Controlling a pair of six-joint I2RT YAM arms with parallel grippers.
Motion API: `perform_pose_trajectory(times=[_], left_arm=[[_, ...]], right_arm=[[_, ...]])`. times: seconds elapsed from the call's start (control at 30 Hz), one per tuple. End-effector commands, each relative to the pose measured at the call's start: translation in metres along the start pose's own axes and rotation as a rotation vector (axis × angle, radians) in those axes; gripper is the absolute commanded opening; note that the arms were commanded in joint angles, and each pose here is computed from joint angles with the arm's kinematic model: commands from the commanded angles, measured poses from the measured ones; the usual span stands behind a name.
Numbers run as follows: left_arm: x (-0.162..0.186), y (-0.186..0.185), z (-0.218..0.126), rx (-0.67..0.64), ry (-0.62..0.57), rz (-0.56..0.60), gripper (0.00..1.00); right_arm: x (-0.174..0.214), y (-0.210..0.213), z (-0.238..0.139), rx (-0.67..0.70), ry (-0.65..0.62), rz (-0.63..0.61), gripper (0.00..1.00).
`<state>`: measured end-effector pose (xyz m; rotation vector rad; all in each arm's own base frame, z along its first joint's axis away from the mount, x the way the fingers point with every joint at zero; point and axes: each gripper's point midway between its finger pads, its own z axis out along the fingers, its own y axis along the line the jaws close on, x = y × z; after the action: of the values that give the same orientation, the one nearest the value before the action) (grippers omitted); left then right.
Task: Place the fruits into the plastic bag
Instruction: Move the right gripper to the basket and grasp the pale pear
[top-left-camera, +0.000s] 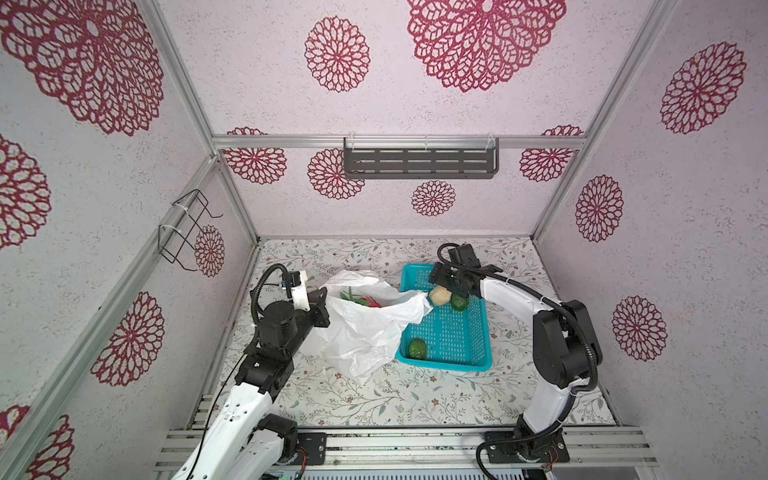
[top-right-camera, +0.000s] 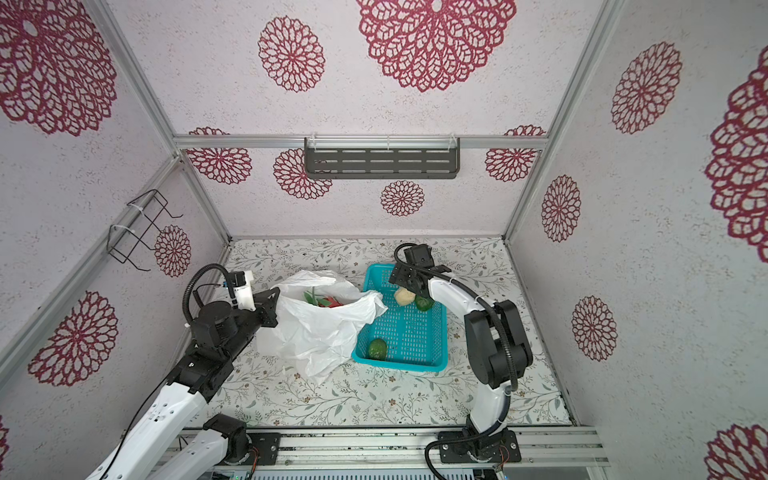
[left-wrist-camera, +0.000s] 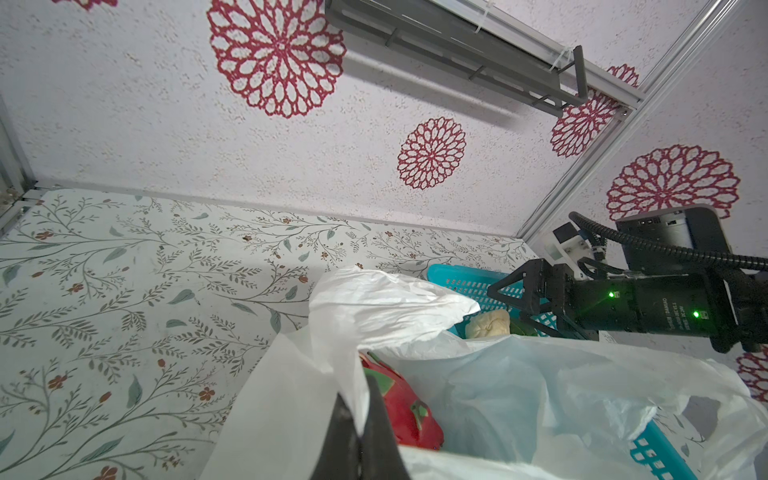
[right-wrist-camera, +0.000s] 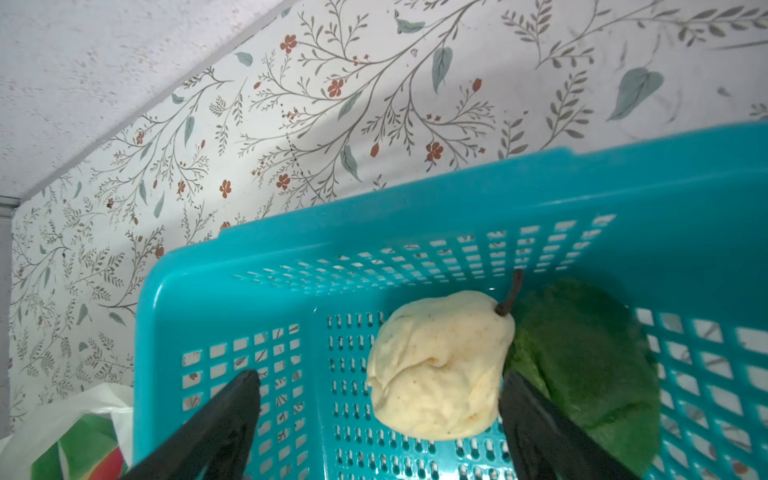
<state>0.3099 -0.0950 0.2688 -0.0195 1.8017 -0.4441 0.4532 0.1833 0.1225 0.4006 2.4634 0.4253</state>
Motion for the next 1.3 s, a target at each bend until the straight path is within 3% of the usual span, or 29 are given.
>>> perform_pose_trajectory(times=[0.0,0.53,0.6,0.9,1.07,1.27], left_arm=[[-0.005,0.000,-0.005,-0.009,-0.018,0.018,0.00],[-0.006,0.001,0.000,-0.016,-0.016,0.013,0.00],[-0.006,0.001,0.000,-0.017,-0.014,0.012,0.00],[-0.007,0.000,0.000,-0.016,-0.013,0.015,0.00],[-0.006,-0.001,0.002,-0.011,-0.007,0.014,0.00],[-0.004,-0.002,0.006,-0.003,-0.003,0.013,0.00]], right_arm=[[-0.001,-0.005,-0.001,0.040,0.005,-0.023,0.91],[0.034,-0.001,0.040,0.093,0.097,-0.105,0.85],[0.036,0.002,0.042,0.077,0.087,-0.112,0.80],[0.017,0.014,0.022,0.011,-0.038,-0.109,0.38],[0.002,0.039,-0.015,-0.131,-0.112,-0.133,0.31],[-0.011,0.119,-0.096,-0.539,-0.235,-0.280,0.35]])
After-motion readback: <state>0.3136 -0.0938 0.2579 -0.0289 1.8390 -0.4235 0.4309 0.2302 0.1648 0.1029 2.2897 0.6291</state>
